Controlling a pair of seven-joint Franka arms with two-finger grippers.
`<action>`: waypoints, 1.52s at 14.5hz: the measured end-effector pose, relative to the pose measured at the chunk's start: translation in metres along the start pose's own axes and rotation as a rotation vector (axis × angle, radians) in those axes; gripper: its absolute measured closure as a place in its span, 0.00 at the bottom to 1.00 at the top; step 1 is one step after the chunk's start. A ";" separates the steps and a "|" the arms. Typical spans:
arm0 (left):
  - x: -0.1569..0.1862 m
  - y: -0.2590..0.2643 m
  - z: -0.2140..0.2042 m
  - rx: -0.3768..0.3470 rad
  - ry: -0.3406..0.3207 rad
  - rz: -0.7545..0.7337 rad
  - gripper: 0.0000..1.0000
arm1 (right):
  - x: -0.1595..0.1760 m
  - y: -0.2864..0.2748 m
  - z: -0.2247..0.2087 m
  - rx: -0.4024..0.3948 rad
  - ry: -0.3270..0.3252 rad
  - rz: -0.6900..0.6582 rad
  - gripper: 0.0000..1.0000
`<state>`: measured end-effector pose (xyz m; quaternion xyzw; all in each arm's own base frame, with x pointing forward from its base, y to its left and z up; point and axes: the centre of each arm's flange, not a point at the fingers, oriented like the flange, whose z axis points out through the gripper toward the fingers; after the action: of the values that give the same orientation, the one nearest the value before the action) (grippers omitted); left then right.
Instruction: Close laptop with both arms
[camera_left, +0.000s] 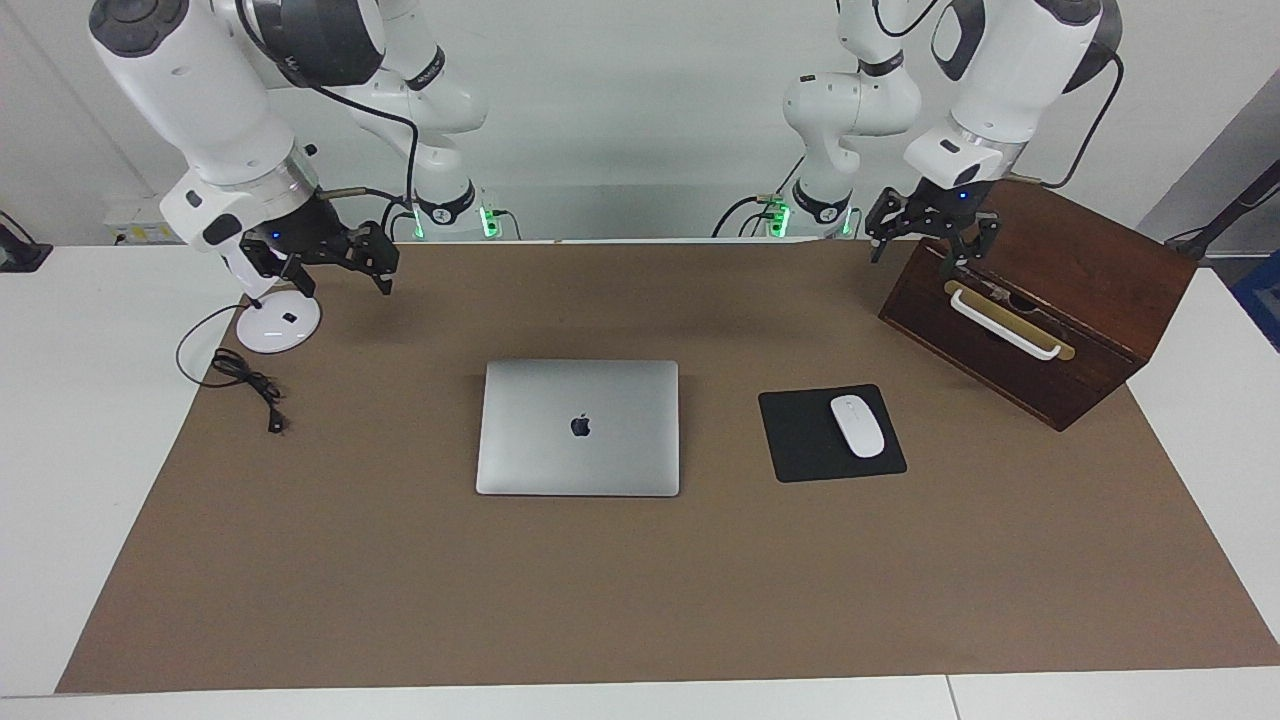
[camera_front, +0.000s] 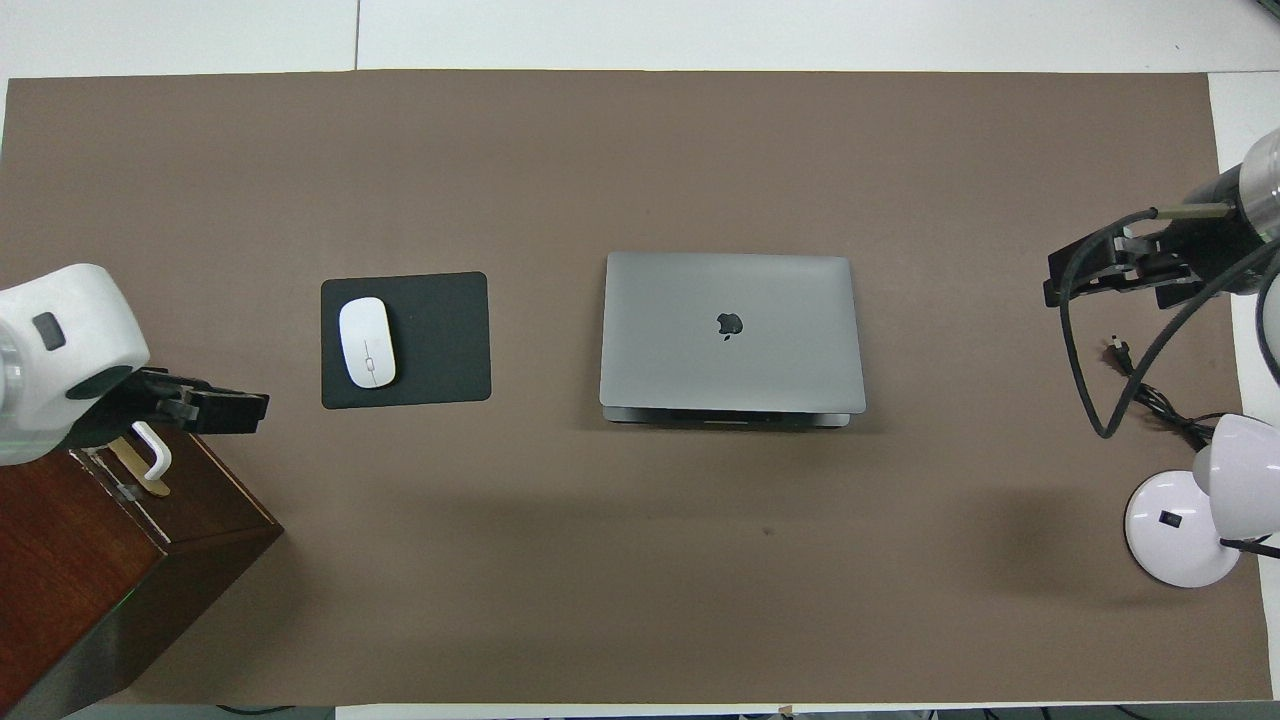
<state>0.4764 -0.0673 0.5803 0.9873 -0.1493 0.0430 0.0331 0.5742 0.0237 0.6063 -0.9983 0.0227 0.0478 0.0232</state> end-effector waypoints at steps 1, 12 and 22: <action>-0.001 -0.010 -0.004 0.003 0.006 -0.022 0.00 | 0.001 0.003 -0.001 0.001 0.007 0.007 0.00; 0.019 -0.048 -0.068 0.023 -0.033 -0.126 0.00 | 0.006 0.017 -0.005 0.003 0.047 0.032 0.00; 0.022 -0.052 -0.063 0.021 -0.059 -0.151 0.00 | 0.006 0.013 -0.004 0.003 0.048 0.024 0.00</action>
<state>0.5080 -0.0190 0.6425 0.9969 -0.0748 0.0128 0.0217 0.5801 0.0104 0.6095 -0.9988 0.0353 0.0243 0.0237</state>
